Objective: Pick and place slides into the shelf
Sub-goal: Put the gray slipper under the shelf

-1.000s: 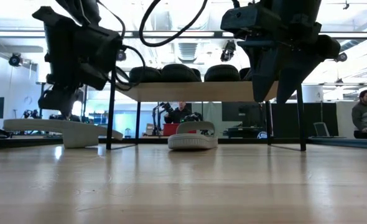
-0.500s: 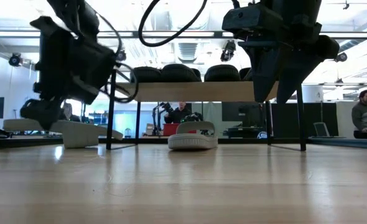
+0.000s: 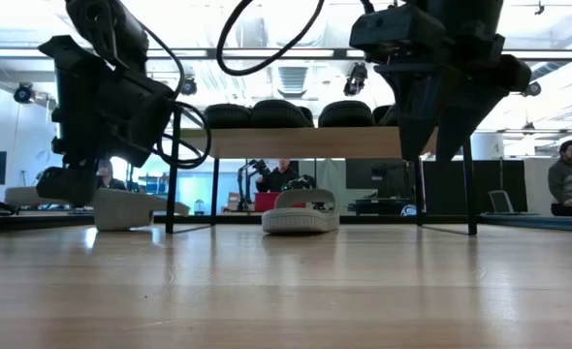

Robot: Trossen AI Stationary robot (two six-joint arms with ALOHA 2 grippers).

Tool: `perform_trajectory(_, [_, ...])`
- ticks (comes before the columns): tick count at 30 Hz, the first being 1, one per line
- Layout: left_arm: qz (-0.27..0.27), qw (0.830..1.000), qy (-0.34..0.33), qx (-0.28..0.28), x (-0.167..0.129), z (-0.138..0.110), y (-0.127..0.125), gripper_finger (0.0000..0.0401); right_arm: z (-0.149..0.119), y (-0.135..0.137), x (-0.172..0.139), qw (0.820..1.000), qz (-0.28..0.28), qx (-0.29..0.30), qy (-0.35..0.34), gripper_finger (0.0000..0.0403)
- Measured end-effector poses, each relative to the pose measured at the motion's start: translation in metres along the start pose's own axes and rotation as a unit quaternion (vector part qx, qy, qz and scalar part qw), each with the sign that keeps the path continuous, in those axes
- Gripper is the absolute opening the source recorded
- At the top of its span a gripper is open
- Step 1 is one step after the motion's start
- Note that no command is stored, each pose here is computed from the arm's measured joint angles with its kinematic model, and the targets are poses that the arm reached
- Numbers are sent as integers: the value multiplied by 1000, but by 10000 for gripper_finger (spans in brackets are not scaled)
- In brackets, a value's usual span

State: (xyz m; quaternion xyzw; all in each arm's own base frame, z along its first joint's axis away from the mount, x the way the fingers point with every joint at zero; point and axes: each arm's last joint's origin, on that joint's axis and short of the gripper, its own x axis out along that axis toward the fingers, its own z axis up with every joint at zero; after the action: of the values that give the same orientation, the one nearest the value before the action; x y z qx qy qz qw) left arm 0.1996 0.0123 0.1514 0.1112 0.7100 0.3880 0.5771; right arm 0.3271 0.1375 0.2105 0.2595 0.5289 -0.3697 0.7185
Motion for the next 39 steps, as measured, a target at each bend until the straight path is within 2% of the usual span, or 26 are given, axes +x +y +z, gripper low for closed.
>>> perform_trajectory(9, [24, 1000, -8, 5, 3, 1, -2, 199, 0, 0, 0, 1000, 0, 0, 1, 231])
perform_trajectory(28, [88, 993, 64, 41, 32, 9, -19, 197, 0, 0, 0, 1000, 1, -3, 0, 231])
perform_trajectory(32, [98, 993, 64, 27, 31, 9, -17, 174, 0, 0, 0, 1000, 1, -8, 0, 231])
perform_trajectory(39, [103, 993, 53, 17, 27, 9, -12, 92, 0, 0, 0, 1000, 1, -19, 0, 231])
